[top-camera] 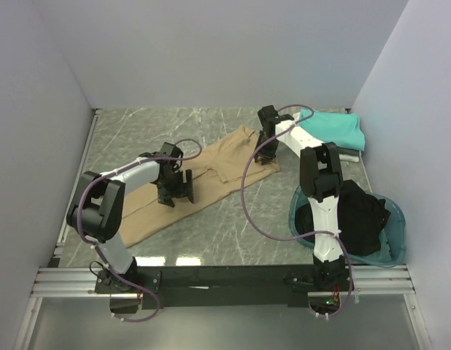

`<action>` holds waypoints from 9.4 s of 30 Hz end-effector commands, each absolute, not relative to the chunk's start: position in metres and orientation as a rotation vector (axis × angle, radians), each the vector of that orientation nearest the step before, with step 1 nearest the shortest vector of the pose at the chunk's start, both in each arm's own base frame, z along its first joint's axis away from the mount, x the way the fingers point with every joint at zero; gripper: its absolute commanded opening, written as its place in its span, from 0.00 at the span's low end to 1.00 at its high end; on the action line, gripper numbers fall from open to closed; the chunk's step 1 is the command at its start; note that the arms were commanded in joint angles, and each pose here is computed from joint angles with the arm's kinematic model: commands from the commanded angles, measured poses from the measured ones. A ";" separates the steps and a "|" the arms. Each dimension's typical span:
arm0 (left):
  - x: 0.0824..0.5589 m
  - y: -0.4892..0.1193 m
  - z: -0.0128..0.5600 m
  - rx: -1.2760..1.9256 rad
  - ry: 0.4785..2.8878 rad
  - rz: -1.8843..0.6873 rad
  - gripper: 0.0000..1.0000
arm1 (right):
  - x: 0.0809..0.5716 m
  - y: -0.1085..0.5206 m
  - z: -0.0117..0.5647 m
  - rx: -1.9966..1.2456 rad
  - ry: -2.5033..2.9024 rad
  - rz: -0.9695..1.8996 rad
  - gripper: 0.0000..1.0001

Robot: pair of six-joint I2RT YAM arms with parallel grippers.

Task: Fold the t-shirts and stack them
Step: Fold the tshirt

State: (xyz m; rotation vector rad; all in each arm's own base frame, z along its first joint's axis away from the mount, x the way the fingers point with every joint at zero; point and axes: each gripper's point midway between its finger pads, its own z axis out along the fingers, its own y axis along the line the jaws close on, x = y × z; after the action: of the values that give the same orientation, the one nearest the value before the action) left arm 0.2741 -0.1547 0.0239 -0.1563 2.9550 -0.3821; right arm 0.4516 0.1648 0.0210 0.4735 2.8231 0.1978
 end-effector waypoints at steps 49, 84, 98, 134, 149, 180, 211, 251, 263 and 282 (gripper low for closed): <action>0.235 -0.235 0.085 0.072 2.944 -0.731 0.84 | 0.477 0.216 0.108 0.384 2.598 0.536 0.45; 0.185 -0.267 0.029 0.256 3.151 -0.915 0.84 | 0.492 0.200 0.002 0.571 2.828 0.254 0.41; 0.196 -0.327 0.034 0.308 3.128 -1.152 0.84 | 0.520 0.199 0.014 0.590 2.768 0.303 0.37; 0.232 -0.286 0.151 0.140 2.670 -1.050 0.87 | 0.524 0.149 0.192 0.539 2.308 0.534 0.57; 0.156 -0.157 0.100 -0.310 2.828 -0.524 0.80 | 0.229 0.209 0.138 0.326 2.679 0.605 0.54; 0.095 -0.150 0.056 -0.443 2.921 -0.541 0.73 | 0.043 0.259 0.033 0.122 3.041 0.556 0.40; 0.083 -0.158 0.049 -0.220 2.951 -0.538 0.76 | 0.033 0.249 0.008 0.222 3.075 0.470 0.38; 0.071 -0.164 0.024 -0.204 2.993 -0.382 0.45 | 0.032 0.253 0.019 0.259 3.044 0.470 0.09; 0.064 -0.163 0.018 -0.163 3.021 -0.343 0.40 | 0.036 0.250 0.024 0.313 3.006 0.498 0.09; 0.069 -0.174 0.019 -0.141 2.982 -0.384 0.24 | 0.034 0.244 0.026 0.326 3.019 0.441 0.08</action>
State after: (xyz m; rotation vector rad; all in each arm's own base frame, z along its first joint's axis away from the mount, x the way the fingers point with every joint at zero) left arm 0.0634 -0.1681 0.0167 -0.1421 3.0163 -0.3508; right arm 0.0314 0.2484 0.0226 0.3169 3.0366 0.4926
